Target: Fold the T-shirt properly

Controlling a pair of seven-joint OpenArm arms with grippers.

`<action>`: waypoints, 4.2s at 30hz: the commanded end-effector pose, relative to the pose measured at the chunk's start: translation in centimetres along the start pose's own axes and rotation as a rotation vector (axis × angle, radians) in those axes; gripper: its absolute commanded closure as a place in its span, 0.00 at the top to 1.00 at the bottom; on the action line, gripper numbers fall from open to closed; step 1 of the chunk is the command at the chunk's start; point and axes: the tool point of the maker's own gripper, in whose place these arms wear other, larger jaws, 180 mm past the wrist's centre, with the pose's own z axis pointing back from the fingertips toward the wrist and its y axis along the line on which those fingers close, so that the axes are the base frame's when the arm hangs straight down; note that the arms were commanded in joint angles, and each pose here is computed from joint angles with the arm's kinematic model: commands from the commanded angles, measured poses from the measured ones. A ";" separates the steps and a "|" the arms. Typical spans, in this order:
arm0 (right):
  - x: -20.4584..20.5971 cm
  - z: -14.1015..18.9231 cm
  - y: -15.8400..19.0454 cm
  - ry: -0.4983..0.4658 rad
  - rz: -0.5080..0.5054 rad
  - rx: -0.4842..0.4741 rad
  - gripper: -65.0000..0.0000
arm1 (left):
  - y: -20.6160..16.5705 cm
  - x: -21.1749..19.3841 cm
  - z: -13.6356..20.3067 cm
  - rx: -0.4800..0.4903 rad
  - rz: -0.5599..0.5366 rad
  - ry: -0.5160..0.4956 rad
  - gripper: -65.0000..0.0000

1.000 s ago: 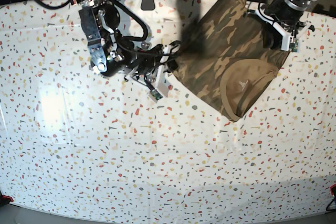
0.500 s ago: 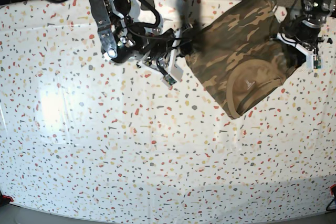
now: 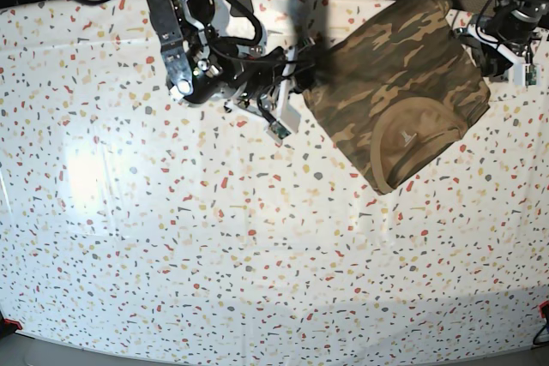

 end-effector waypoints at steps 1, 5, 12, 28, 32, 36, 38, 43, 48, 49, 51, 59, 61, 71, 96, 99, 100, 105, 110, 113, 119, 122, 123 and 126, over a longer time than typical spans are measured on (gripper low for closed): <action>0.6 0.2 -0.1 -0.008 0.020 -0.007 0.00 | -0.2 0.7 0.2 0.000 0.008 -0.034 0.12; 0.7 0.2 0.0 -0.012 0.019 -0.003 0.00 | -1.8 -0.4 -0.1 -0.032 0.071 -0.048 0.12; 0.8 0.2 0.1 -0.014 0.018 -0.001 0.00 | -2.4 -0.8 -1.6 -0.041 0.080 -0.046 0.10; 1.6 2.0 0.2 0.008 0.076 -0.036 0.00 | -9.8 5.8 -6.6 -0.192 0.013 -0.140 0.10; -0.1 2.3 -0.2 0.054 0.051 -0.047 0.00 | -8.6 5.4 -8.8 -0.148 0.006 -0.105 0.11; -2.3 2.5 -0.1 0.061 -0.013 -0.044 0.00 | -7.0 6.6 -9.9 -0.122 -0.009 -0.116 0.11; -2.5 2.6 0.2 0.025 -0.035 -0.043 0.00 | -6.5 7.9 -10.0 -0.116 -0.022 -0.138 0.11; -2.1 3.3 1.2 -0.020 -0.020 -0.038 0.00 | -5.9 11.0 -9.6 -0.132 -0.013 -0.193 0.11; 0.0 4.7 1.4 -0.077 0.028 -0.065 0.00 | -4.6 13.7 -7.8 -0.116 -0.093 -0.234 0.11; 0.5 5.1 1.5 -0.091 0.040 -0.072 0.00 | -4.2 14.4 -7.3 -0.108 -0.103 -0.245 0.11; 1.4 5.8 1.7 -0.117 0.062 -0.084 0.00 | -3.3 15.6 -6.5 -0.086 -0.111 -0.260 0.11; 4.0 7.9 2.1 -0.204 0.106 -0.122 0.00 | -3.1 14.6 -5.5 -0.176 0.024 -0.224 0.11; 4.0 7.9 2.1 -0.206 0.106 -0.122 0.00 | -5.3 13.4 -4.9 -0.293 0.041 -0.216 0.11; 4.0 7.9 2.1 -0.206 0.106 -0.122 0.00 | -9.6 11.4 -4.3 -0.410 0.127 -0.255 0.10; 3.5 7.8 2.0 -0.174 0.106 -0.128 0.00 | -3.5 11.6 -7.9 -0.056 0.002 -0.255 0.11; 3.6 7.9 1.9 -0.176 0.107 -0.129 0.00 | -3.9 13.3 -6.8 -0.109 0.048 -0.300 0.09; 3.5 7.9 1.9 -0.176 0.107 -0.129 0.00 | -4.2 13.7 -6.6 -0.127 0.066 -0.308 0.08; 3.7 7.9 2.0 -0.185 0.108 -0.128 0.00 | -9.3 13.5 -4.8 -0.403 0.038 -0.327 0.08; 3.7 7.9 1.8 -0.181 0.110 -0.135 0.00 | -11.1 11.8 -5.7 -0.381 -0.045 -0.306 0.08; 3.7 7.9 1.8 -0.179 0.110 -0.134 0.00 | -9.7 10.9 -7.3 -0.254 -0.067 -0.292 0.08; 2.7 7.7 1.7 -0.126 0.106 -0.135 0.00 | -6.6 7.9 -11.2 -0.140 -0.039 -0.171 0.08; 2.7 7.7 1.8 -0.127 0.105 -0.135 0.00 | -6.1 5.6 -12.5 -0.144 0.033 -0.097 0.08; 2.8 7.8 1.7 -0.127 0.106 -0.135 0.00 | -6.1 5.1 -12.7 -0.151 0.048 -0.085 0.08; 2.8 7.8 1.7 -0.129 0.106 -0.135 0.00 | -6.4 4.9 -12.6 -0.170 0.081 -0.085 0.08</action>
